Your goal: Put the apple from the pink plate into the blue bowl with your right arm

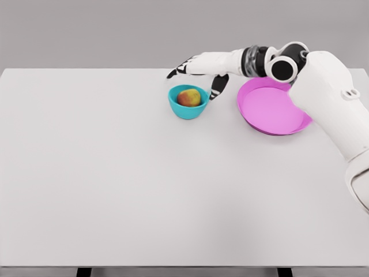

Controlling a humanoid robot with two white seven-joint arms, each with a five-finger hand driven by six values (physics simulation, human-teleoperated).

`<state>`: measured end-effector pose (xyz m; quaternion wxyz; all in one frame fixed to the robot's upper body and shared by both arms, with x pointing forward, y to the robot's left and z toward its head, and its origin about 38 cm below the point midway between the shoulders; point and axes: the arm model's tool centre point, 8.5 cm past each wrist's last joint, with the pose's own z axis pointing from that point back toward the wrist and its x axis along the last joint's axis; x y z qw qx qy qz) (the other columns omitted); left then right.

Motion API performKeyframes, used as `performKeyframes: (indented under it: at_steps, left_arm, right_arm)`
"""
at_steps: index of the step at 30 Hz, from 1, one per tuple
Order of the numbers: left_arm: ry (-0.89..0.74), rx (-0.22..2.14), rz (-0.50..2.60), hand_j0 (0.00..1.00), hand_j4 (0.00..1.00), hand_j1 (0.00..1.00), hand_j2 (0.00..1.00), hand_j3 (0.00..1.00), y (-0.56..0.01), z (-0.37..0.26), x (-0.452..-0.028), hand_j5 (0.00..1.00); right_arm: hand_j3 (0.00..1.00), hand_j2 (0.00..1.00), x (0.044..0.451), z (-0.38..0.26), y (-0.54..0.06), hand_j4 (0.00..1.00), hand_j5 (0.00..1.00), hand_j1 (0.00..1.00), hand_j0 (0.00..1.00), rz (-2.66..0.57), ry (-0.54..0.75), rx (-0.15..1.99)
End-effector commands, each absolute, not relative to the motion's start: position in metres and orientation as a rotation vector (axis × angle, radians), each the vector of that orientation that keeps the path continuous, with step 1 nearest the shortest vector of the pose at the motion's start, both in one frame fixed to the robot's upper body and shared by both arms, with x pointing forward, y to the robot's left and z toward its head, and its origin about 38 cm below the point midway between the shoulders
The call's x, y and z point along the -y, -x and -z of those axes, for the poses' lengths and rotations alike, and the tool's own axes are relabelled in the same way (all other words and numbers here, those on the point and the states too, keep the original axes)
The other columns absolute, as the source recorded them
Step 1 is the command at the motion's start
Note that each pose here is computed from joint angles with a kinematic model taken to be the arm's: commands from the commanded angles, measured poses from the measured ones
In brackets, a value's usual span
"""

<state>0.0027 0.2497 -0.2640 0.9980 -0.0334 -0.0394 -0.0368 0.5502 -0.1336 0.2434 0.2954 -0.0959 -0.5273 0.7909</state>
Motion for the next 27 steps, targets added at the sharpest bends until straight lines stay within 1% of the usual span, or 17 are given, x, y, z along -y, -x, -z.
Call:
performKeyframes:
  at_steps: [1, 3, 5, 6, 8, 9, 10, 13, 16, 20, 27]
  left_arm:
    - [0.067, 0.079, 0.073, 1.00, 1.00, 1.00, 1.00, 1.00, -0.003, 0.264, -0.250, 1.00]
    - [0.067, 0.079, 0.075, 1.00, 1.00, 1.00, 1.00, 1.00, -0.003, 0.264, -0.250, 1.00]
    - [0.067, 0.079, 0.073, 1.00, 1.00, 1.00, 1.00, 1.00, -0.003, 0.264, -0.250, 1.00]
    - [0.067, 0.079, 0.073, 1.00, 1.00, 1.00, 1.00, 1.00, -0.003, 0.264, -0.250, 1.00]
    - [0.067, 0.079, 0.072, 1.00, 1.00, 1.00, 1.00, 1.00, -0.003, 0.264, -0.250, 1.00]
    - [0.067, 0.079, 0.073, 1.00, 1.00, 1.00, 1.00, 1.00, -0.003, 0.264, -0.250, 1.00]
    - [0.067, 0.079, 0.072, 1.00, 1.00, 1.00, 1.00, 1.00, -0.003, 0.264, -0.250, 1.00]
    - [0.067, 0.079, 0.075, 1.00, 1.00, 1.00, 1.00, 1.00, -0.003, 0.264, -0.250, 1.00]
    - [0.067, 0.079, 0.073, 1.00, 1.00, 1.00, 1.00, 1.00, -0.003, 0.264, -0.250, 1.00]
    - [0.067, 0.079, 0.075, 1.00, 1.00, 1.00, 1.00, 1.00, -0.003, 0.264, -0.250, 1.00]
    - [0.069, 0.088, 0.066, 1.00, 1.00, 1.00, 1.00, 1.00, -0.005, 0.264, -0.249, 1.00]
  right_arm:
    - [1.00, 1.00, 0.157, -0.266, -0.552, 1.00, 1.00, 1.00, 1.00, -2.063, 0.311, 1.455]
    - [1.00, 1.00, 0.175, -0.277, -0.553, 1.00, 1.00, 1.00, 1.00, -2.029, 0.343, 1.478]
    - [1.00, 1.00, 0.207, -0.280, -0.550, 1.00, 1.00, 1.00, 1.00, -2.009, 0.363, 1.499]
    - [1.00, 1.00, 0.217, -0.280, -0.550, 1.00, 1.00, 1.00, 1.00, -1.994, 0.373, 1.494]
    - [1.00, 1.00, 0.252, -0.271, -0.547, 1.00, 1.00, 1.00, 1.00, -1.907, 0.388, 1.482]
    - [1.00, 1.00, 0.259, -0.268, -0.547, 1.00, 1.00, 1.00, 1.00, -1.884, 0.389, 1.485]
    - [1.00, 1.00, 0.283, -0.257, -0.541, 1.00, 1.00, 1.00, 1.00, -1.822, 0.395, 1.474]
    - [1.00, 1.00, 0.322, -0.238, -0.529, 1.00, 1.00, 1.00, 1.00, -1.662, 0.391, 1.504]
    - [1.00, 1.00, 0.337, -0.223, -0.522, 1.00, 1.00, 1.00, 1.00, -1.652, 0.389, 1.461]
    - [1.00, 1.00, 0.338, -0.207, -0.517, 1.00, 1.00, 1.00, 1.00, -1.645, 0.362, 1.439]
    - [1.00, 1.00, 0.339, -0.206, -0.517, 1.00, 1.00, 1.00, 1.00, -1.642, 0.361, 1.436]
